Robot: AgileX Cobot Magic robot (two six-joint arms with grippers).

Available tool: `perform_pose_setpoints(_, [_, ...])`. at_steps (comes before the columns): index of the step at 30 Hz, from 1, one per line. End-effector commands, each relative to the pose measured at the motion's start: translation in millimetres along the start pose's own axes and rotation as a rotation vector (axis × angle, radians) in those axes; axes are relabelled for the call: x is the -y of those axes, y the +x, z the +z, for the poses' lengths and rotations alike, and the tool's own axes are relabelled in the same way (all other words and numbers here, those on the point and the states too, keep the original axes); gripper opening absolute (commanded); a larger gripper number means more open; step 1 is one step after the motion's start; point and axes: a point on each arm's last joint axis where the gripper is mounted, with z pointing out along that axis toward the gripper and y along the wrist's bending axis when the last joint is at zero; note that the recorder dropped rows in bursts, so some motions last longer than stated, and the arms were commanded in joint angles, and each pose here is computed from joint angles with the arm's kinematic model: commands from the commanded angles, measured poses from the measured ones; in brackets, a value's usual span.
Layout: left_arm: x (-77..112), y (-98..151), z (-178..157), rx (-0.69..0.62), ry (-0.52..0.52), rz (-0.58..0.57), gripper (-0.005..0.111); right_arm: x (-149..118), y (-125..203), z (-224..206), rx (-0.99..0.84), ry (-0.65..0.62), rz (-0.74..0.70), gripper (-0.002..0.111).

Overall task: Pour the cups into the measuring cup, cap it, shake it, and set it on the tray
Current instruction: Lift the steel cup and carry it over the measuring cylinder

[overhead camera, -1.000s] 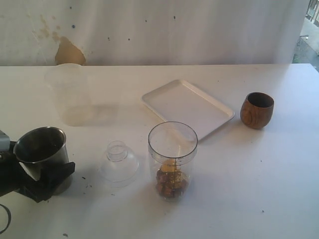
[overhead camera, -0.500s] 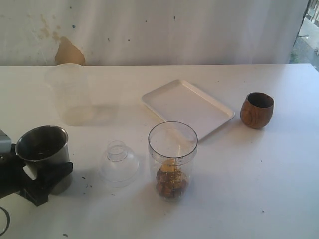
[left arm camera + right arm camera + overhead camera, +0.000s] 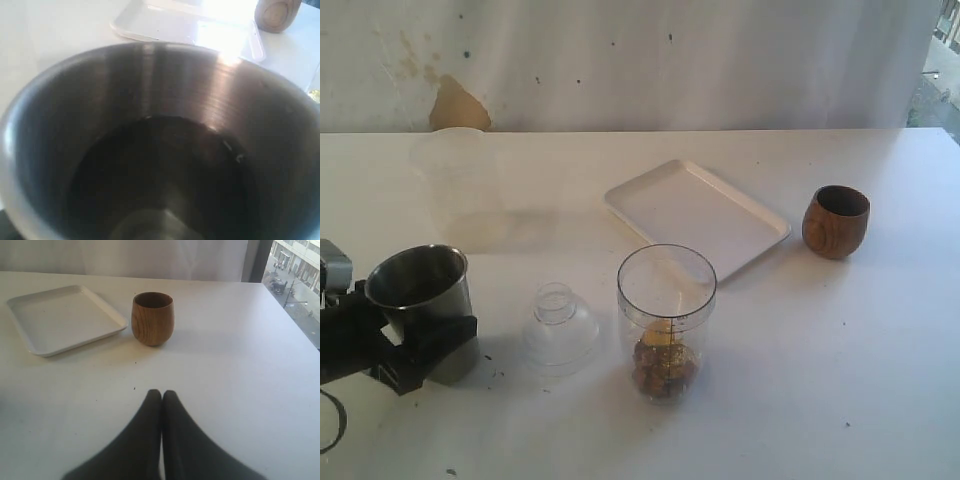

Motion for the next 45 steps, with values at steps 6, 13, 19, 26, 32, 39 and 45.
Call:
perform_pose_setpoints(6, [3.4, -58.4, 11.5, 0.189, 0.079, 0.033, 0.0, -0.2, -0.2, -0.2, 0.013, -0.004, 0.002, 0.0])
perform_pose_setpoints(13, [17.5, -94.1, 34.7, 0.267, 0.172, 0.023, 0.0, -0.2, -0.2, -0.2, 0.013, -0.004, 0.002, 0.0])
perform_pose_setpoints(19, [36.3, -116.2, 67.5, 0.196, 0.202, 0.104, 0.0, -0.2, -0.2, -0.2, 0.013, -0.004, 0.002, 0.0])
perform_pose_setpoints(26, [58.7, -146.3, 96.4, 0.17, 0.211, 0.221, 0.0, -0.2, -0.2, -0.2, 0.013, -0.004, 0.002, 0.0])
perform_pose_setpoints(32, [77.6, -156.9, 108.0, 0.164, 0.232, 0.315, 0.0, -0.2, -0.2, -0.2, 0.013, -0.004, 0.002, 0.0])
perform_pose_setpoints(39, [87.8, -156.1, 111.9, 0.151, 0.244, 0.381, 0.0, -0.2, -0.2, -0.2, 0.013, -0.004, 0.002, 0.0])
perform_pose_setpoints(45, [88.9, -155.7, 112.3, 0.155, 0.249, 0.41, 0.0, -0.2, -0.2, -0.2, 0.013, -0.004, 0.002, 0.0])
